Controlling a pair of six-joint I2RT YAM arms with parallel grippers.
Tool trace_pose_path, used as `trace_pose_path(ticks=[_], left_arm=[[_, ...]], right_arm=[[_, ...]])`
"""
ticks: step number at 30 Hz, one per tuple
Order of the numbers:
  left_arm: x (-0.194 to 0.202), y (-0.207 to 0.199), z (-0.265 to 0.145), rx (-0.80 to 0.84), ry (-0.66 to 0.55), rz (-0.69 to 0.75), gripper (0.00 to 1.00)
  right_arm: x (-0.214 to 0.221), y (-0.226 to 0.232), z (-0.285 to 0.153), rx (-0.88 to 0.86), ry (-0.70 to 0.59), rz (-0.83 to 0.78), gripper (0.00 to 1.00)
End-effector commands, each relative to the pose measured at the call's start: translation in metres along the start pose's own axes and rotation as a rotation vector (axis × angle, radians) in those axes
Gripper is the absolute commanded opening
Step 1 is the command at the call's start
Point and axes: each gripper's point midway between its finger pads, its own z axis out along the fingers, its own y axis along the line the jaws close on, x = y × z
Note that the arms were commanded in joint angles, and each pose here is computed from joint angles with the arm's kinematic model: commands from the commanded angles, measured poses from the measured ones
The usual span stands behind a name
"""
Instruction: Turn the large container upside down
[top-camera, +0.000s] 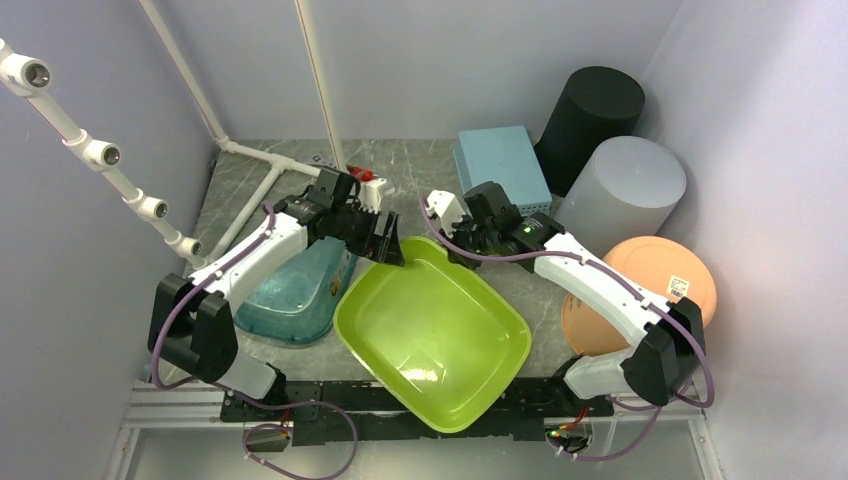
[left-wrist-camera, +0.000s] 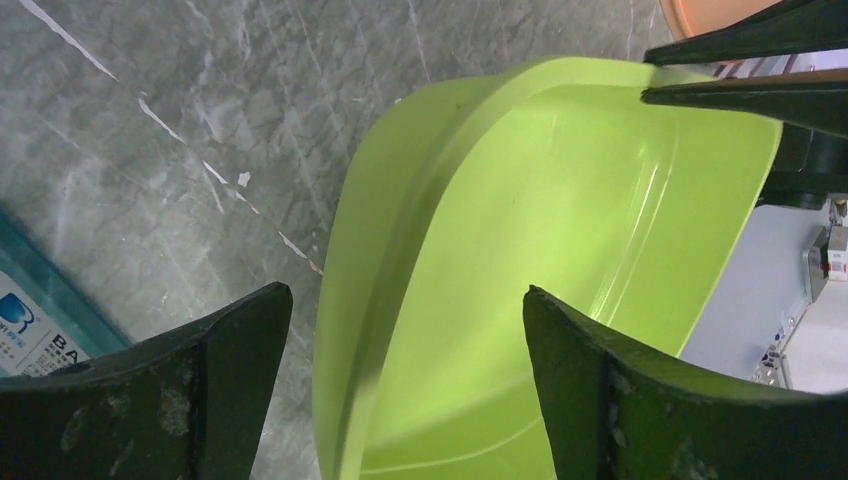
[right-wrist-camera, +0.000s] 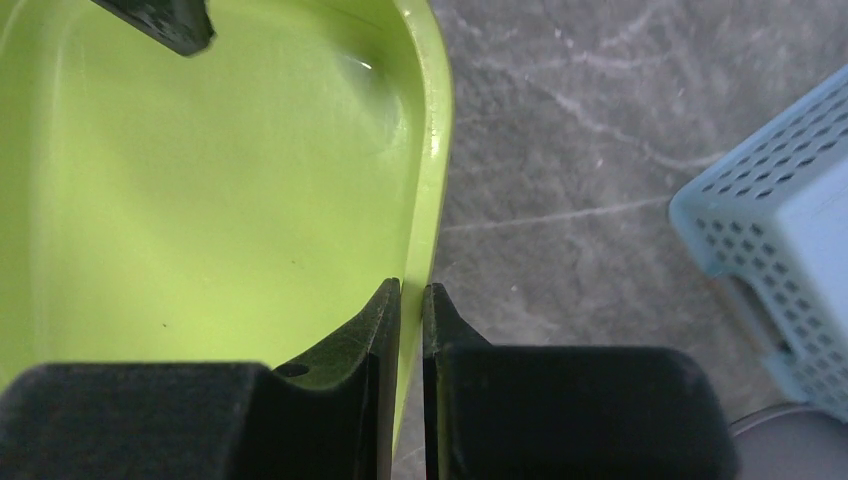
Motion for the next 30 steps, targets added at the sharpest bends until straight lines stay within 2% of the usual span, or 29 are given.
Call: trace_pose_path(ticks=[1, 2, 4, 5, 7, 10, 14, 17, 20, 24, 30], left_arm=[[-0.005, -0.013, 0.001, 0.059, -0.004, 0.074, 0.89], [-0.002, -0.013, 0.001, 0.058, 0.0, 0.076, 0.86], [0.001, -0.014, 0.0, 0.055, -0.002, 0.08, 0.74], [0.003, -0.014, -0.001, 0.047, -0.006, 0.077, 0.66], [0.002, -0.013, -0.005, 0.02, -0.022, 0.062, 0.44], [-0.001, -0.019, -0.014, 0.008, -0.071, 0.062, 0.31], [-0.004, -0.023, -0.027, -0.014, -0.153, 0.083, 0.06], [-0.001, -0.028, -0.036, -0.012, -0.231, 0.139, 0.03], [0.002, -0.028, -0.045, -0.038, -0.298, 0.179, 0.03], [0.005, -0.029, -0.054, -0.058, -0.339, 0.239, 0.03], [0.006, -0.022, -0.063, -0.129, -0.357, 0.31, 0.03]], right_arm=[[-0.045, 0.0, -0.016, -0.014, -0.142, -0.202, 0.0], [-0.046, 0.001, -0.015, -0.017, -0.142, -0.218, 0.0], [-0.047, 0.003, -0.015, -0.024, -0.145, -0.246, 0.0], [-0.048, 0.003, -0.016, -0.022, -0.149, -0.256, 0.0], [-0.052, 0.001, -0.017, -0.012, -0.154, -0.265, 0.0], [-0.059, 0.003, -0.02, -0.017, -0.171, -0.251, 0.0], [-0.061, 0.012, -0.024, -0.04, -0.2, -0.149, 0.02], [-0.047, 0.01, -0.022, 0.007, -0.215, -0.051, 0.16], [-0.042, 0.012, -0.026, 0.009, -0.222, -0.037, 0.46], [-0.035, 0.026, -0.036, -0.077, -0.181, -0.1, 0.57], [-0.015, 0.039, -0.045, -0.191, -0.023, -0.143, 0.58]])
